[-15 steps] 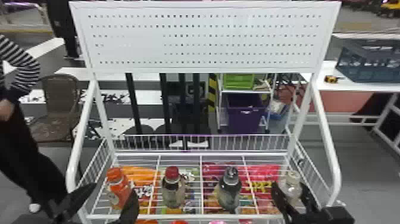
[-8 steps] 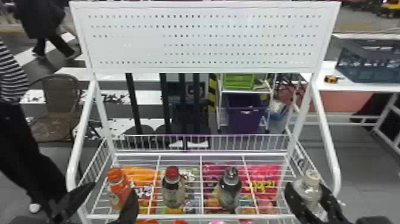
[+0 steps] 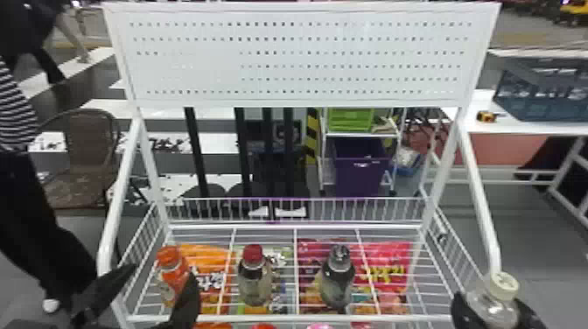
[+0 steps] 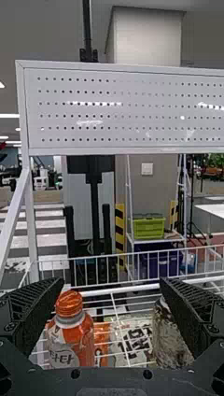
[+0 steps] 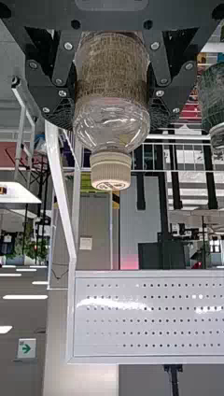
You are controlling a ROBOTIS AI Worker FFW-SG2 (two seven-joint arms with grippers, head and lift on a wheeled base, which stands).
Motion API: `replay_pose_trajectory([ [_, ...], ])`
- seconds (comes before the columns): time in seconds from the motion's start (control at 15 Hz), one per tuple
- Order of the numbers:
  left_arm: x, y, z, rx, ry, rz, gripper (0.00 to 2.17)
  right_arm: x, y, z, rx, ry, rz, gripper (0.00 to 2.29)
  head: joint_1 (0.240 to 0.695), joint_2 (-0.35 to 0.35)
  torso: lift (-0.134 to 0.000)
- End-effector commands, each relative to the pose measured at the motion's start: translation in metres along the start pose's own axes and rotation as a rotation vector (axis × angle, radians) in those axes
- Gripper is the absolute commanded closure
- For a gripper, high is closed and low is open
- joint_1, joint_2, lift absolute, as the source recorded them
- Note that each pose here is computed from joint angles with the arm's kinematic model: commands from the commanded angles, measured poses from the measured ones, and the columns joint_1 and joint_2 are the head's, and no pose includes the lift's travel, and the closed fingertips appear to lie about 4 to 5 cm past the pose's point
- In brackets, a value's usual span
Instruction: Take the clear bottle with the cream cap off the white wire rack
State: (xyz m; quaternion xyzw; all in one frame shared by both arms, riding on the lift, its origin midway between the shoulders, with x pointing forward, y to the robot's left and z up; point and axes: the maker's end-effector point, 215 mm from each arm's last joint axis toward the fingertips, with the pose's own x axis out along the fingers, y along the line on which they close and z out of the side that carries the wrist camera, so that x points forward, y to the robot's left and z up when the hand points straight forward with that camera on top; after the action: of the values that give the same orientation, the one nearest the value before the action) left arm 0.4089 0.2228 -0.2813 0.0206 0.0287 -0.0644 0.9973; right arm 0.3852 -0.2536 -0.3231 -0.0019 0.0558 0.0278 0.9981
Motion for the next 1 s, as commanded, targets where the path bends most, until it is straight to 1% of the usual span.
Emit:
replay_pose_trajectory([
  [0.0,0.000,0.000,0.000,-0.001,-0.003,0.000,0.13,-0.013,-0.003,0.007,0.018,-0.001,0.005,1.01,0.499,0.000,0.000],
  [0.33,0.000,-0.002,0.000,-0.006,-0.004,-0.003,0.13,-0.024,-0.006,0.011,0.010,0.002,0.003,1.01,0.499,0.000,0.000],
  [0.67,-0.002,-0.004,0.001,-0.009,-0.005,-0.005,0.13,-0.028,-0.006,0.022,0.002,-0.039,0.003,1.01,0.499,0.000,0.000],
  [0.93,-0.003,-0.005,0.003,-0.008,-0.008,-0.006,0.13,-0.031,-0.005,0.022,-0.001,-0.037,0.005,1.01,0.499,0.000,0.000],
])
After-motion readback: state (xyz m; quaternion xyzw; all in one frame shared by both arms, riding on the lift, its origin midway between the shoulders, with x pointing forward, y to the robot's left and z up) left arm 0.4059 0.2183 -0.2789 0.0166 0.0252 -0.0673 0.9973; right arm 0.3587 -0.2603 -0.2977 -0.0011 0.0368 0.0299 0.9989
